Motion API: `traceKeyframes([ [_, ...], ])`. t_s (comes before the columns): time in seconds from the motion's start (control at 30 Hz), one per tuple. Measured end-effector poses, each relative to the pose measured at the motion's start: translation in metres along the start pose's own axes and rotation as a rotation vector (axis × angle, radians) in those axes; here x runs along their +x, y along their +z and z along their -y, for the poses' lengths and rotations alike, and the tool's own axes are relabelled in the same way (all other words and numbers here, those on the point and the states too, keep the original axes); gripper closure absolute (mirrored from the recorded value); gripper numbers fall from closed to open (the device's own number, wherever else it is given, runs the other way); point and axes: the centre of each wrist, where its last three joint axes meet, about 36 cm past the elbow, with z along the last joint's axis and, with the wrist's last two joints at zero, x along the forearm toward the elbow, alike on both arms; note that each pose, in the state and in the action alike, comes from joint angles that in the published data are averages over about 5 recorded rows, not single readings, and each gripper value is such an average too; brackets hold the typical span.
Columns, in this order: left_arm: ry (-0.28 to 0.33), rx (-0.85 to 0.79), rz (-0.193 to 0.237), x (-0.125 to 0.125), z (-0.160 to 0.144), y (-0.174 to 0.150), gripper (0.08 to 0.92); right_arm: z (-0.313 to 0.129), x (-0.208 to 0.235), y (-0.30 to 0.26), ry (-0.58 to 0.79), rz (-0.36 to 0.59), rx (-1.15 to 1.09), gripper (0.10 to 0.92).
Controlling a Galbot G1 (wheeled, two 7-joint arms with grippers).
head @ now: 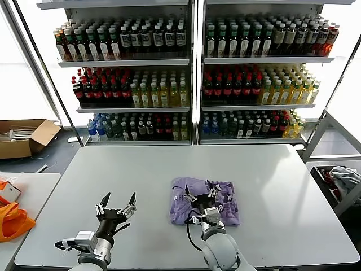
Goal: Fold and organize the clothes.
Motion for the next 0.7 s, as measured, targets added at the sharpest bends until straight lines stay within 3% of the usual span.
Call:
traceKeyframes([
  [0.27, 0.008, 0.0, -0.015, -0.002, 0.005, 0.001, 0.177, 0.008, 0.021, -0.032, 0.04, -0.003, -0.041, 0.2],
  [0.7, 0.007, -0.001, -0.038, -0.001, 0.004, 0.006, 0.177, 0.01, 0.031, -0.041, 0.117, -0.123, -0.112, 0.2],
])
